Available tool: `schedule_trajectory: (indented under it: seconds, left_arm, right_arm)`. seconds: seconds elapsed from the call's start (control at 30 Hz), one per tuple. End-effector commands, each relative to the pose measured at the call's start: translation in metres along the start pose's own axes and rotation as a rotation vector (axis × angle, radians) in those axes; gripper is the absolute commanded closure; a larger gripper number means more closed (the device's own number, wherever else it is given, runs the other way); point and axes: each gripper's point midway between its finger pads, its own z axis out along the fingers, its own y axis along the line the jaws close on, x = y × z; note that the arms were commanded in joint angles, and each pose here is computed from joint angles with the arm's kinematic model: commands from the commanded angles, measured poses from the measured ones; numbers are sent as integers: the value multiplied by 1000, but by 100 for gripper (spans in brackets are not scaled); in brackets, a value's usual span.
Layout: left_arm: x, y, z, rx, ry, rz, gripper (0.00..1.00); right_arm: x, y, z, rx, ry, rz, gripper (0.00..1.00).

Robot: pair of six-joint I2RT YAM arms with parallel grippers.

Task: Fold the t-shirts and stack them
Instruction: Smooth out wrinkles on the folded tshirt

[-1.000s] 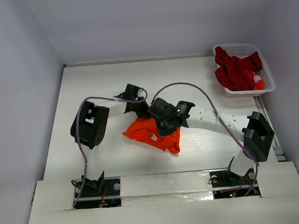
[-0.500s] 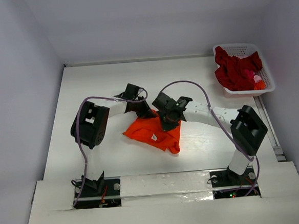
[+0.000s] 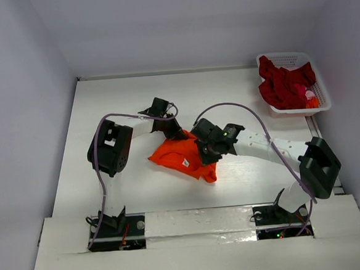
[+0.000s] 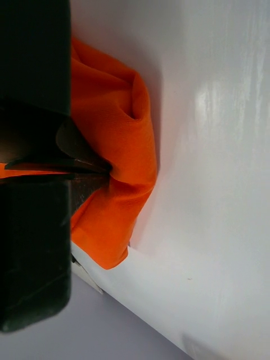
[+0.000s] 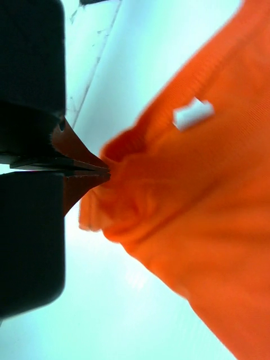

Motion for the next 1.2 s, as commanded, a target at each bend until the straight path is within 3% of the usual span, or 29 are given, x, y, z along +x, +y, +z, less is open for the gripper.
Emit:
schedule_trajectory:
  seconds: [0.0, 0.4, 0.57, 1.17]
  left_arm:
    - [-15, 33, 8, -121, -47, -6, 100]
    - [-25, 40, 3, -124, -60, -19, 100]
    - [-24, 40, 3, -122, -55, -18, 100]
    - [-20, 40, -1, -120, -53, -23, 100]
  right_arm:
    - [15, 20, -11, -19, 3, -50, 100]
    - [34, 31, -7, -33, 49, -69, 100]
    - [2, 25, -27, -10, -58, -42, 100]
    - [-43, -9, 16, 58, -58, 21, 100]
